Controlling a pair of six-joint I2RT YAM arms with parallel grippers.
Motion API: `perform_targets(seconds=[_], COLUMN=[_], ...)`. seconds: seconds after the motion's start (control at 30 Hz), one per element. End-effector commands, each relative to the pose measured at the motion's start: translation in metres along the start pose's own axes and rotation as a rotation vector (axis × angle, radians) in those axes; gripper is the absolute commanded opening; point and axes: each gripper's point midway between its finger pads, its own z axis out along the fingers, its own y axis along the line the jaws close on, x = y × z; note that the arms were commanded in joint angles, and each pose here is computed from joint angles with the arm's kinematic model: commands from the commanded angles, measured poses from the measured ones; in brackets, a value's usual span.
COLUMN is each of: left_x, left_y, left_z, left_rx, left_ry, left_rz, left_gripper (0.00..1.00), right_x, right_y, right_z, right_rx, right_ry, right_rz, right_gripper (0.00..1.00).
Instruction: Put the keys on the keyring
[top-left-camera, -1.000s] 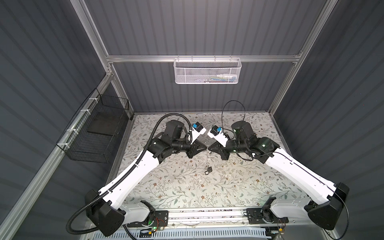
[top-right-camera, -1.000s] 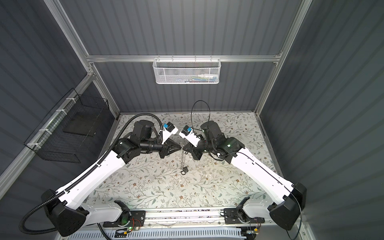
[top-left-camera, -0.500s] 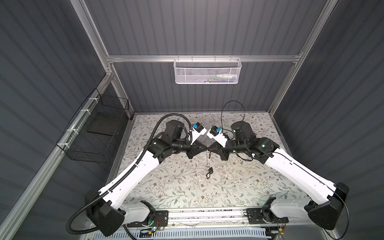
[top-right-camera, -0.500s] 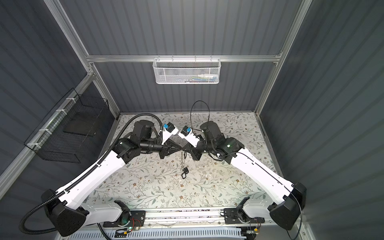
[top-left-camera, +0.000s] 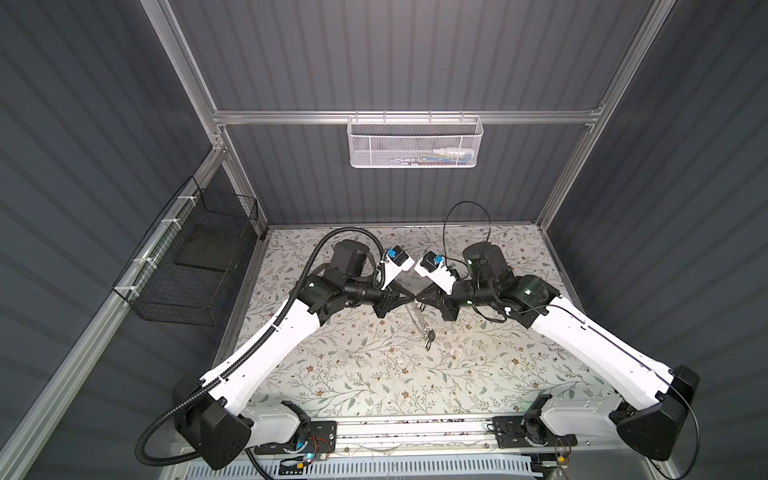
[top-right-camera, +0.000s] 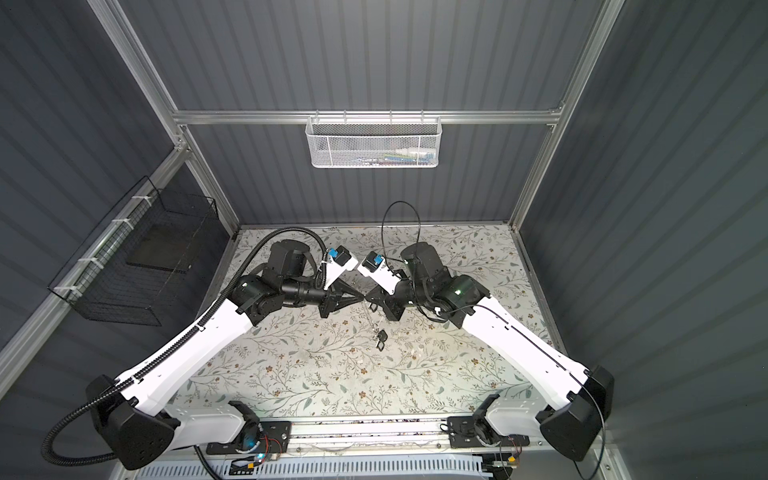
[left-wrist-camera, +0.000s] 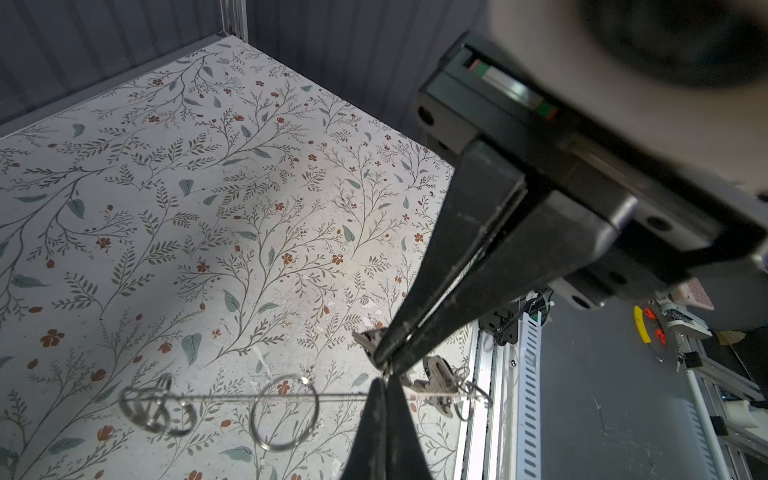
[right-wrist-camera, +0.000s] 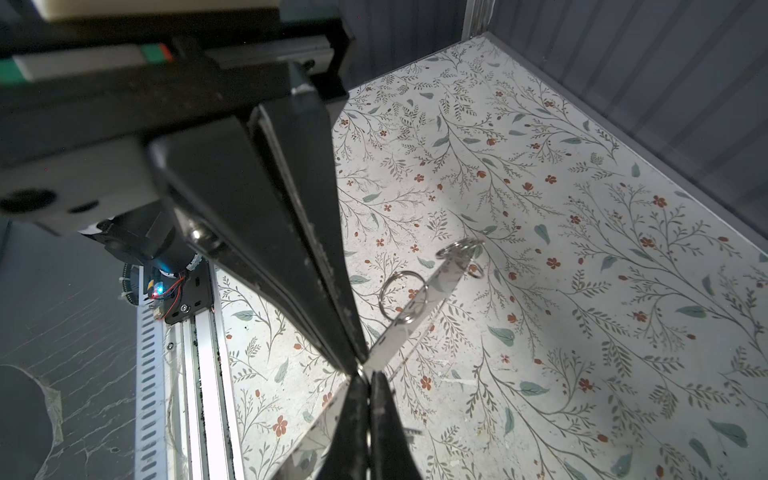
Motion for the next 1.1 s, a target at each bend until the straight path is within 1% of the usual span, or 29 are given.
perform_targets(seconds=[0.0,0.13,0.17,0.23,0.27,0.3,0.33,0.43,0.5,0.53,0.67,0.87,1.07], left_x=[-0.007,-0.013,-0.013,-0.017,-0.019,-0.021,-0.024,-0.031,-0.036,-0.04,-0.05,-0.061,-0.064], left_y=[-0.002,-0.003,-0.003,-0.003,-0.004,-0.004,-0.005,-0.008,-0.01,-0.012,-0.015,-0.016,-0.016], left_z=[-0.001,-0.005,-0.006,-0.008,-0.009,-0.011,-0.013,-0.021,-0.026,-0.029,-0.034,-0.041,-0.045], left_rx=[0.007,-0.009,-0.01,-0.019,-0.022,-0.027,-0.033,-0.049,-0.057,-0.056,-0.048,-0.049,-0.051], left_ry=[-0.013,-0.051,-0.057,-0.079,-0.092,-0.107,-0.125,-0.192,-0.239,-0.267,-0.354,-0.441,-0.505], left_rz=[0.008,0.022,0.024,0.028,0.032,0.036,0.042,0.064,0.073,0.077,0.08,0.07,0.059], left_gripper=[0.0,0.0,0.0,0.0,0.0,0.0,0.0,0.0,0.0,0.0,0.0,0.0,0.0], right_x=[-0.022,-0.021,-0.021,-0.022,-0.022,-0.024,-0.026,-0.031,-0.029,-0.035,-0.032,-0.038,-0.043], right_y=[0.01,0.009,0.008,0.006,0.003,0.0,-0.006,-0.016,-0.018,-0.014,-0.014,-0.009,-0.003], right_z=[-0.011,-0.01,-0.01,-0.011,-0.012,-0.014,-0.018,-0.029,-0.03,-0.041,-0.042,-0.05,-0.048], right_rx=[-0.026,-0.021,-0.017,-0.001,0.015,0.038,0.08,0.169,0.184,0.192,0.195,0.198,0.176], right_ry=[-0.085,-0.085,-0.084,-0.089,-0.095,-0.106,-0.126,-0.211,-0.231,-0.266,-0.27,-0.32,-0.326], right_rz=[-0.04,-0.039,-0.038,-0.037,-0.035,-0.032,-0.031,-0.042,-0.037,-0.047,-0.043,-0.056,-0.073], right_gripper=[0.01,0.02,0.03,0.09,0.15,0.25,0.33,0.34,0.35,0.36,0.41,0.39,0.38])
